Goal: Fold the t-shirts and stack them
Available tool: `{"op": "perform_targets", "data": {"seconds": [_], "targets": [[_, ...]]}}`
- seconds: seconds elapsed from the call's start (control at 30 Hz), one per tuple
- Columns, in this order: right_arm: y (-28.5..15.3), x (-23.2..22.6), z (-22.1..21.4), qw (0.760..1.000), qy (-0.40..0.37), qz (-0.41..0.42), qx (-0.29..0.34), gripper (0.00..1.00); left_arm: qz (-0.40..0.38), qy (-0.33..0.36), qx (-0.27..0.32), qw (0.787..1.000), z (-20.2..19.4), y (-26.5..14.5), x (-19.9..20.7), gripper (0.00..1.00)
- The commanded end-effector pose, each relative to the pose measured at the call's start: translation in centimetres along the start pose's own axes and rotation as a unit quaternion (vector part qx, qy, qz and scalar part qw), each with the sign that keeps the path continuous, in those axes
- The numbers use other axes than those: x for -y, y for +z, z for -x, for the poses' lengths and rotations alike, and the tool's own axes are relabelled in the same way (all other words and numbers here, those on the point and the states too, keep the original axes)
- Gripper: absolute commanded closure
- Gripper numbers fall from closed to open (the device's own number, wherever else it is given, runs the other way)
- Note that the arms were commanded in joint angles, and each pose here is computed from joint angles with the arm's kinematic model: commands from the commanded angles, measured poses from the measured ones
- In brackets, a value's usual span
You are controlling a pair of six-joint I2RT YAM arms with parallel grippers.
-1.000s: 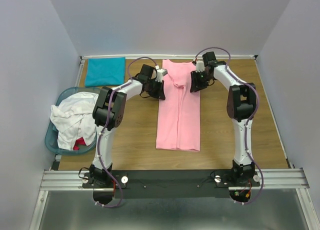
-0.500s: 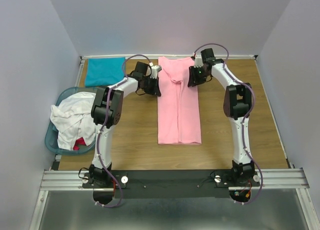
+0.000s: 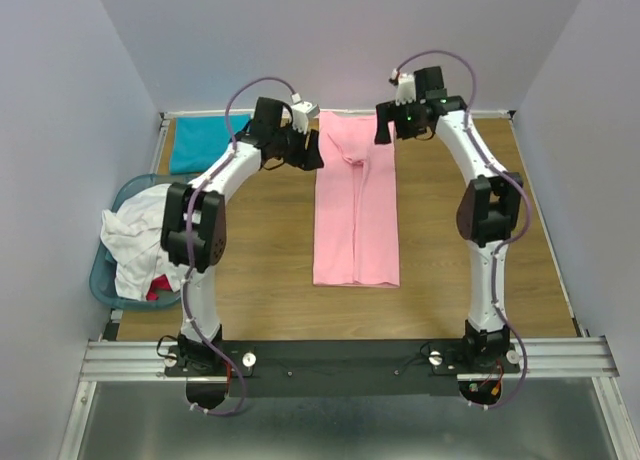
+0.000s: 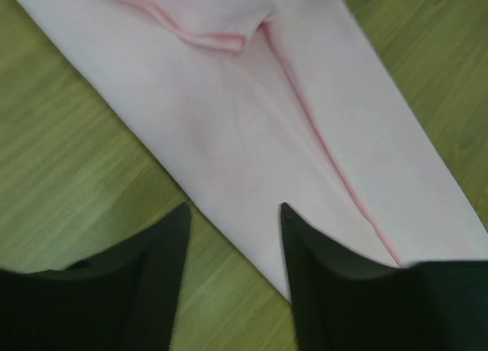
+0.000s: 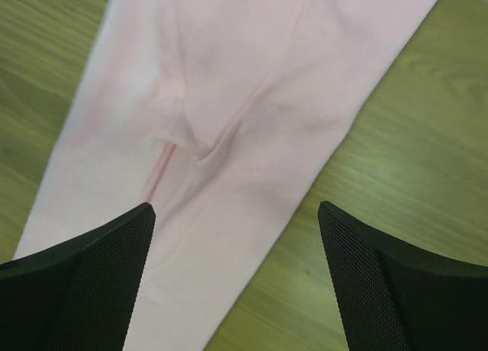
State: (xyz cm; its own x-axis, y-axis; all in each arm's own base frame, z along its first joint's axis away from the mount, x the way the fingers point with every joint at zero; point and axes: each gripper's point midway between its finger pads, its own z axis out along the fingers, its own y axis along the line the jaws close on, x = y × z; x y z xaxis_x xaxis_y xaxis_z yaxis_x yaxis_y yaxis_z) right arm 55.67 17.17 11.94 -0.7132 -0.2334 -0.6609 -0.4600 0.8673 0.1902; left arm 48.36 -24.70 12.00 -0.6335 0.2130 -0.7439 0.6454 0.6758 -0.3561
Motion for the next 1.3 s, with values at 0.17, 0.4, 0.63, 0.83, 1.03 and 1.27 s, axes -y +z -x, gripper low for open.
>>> {"op": "perform_targets", "data": {"seconds": [0.17,0.4,0.63,0.83,1.03,1.27], "targets": [[-17.4,-4.7,8.4,0.973,-0.171,-0.028,0.155,0.01,0.058,0.311,0.222,0.922,12.8,-16.9,8.9,0.07],[-20.4,-9.7,1.4,0.952,-0.266,0.091,0.121,0.0,-0.001,0.429,0.218,0.877,9.6,-19.5,12.9,0.02],[-19.7,-13.2,-13.6,0.914,-0.369,0.169,0.002,0.0,-0.115,0.523,0.071,0.842,-6.7,-16.3,14.7,0.02],[-16.5,-17.2,-25.8,0.868,-0.433,0.225,-0.092,0.07,-0.194,0.576,0.007,0.794,-19.7,-13.2,18.6,0.19],[-13.6,-18.1,-29.4,0.857,-0.445,0.23,-0.125,0.33,-0.207,0.584,-0.034,0.784,-23.2,-10.7,19.3,0.42],[-12.6,-16.8,-32.0,0.851,-0.457,0.216,-0.139,0.42,-0.199,0.574,-0.054,0.793,-23.7,-8.9,18.6,0.45]]}}
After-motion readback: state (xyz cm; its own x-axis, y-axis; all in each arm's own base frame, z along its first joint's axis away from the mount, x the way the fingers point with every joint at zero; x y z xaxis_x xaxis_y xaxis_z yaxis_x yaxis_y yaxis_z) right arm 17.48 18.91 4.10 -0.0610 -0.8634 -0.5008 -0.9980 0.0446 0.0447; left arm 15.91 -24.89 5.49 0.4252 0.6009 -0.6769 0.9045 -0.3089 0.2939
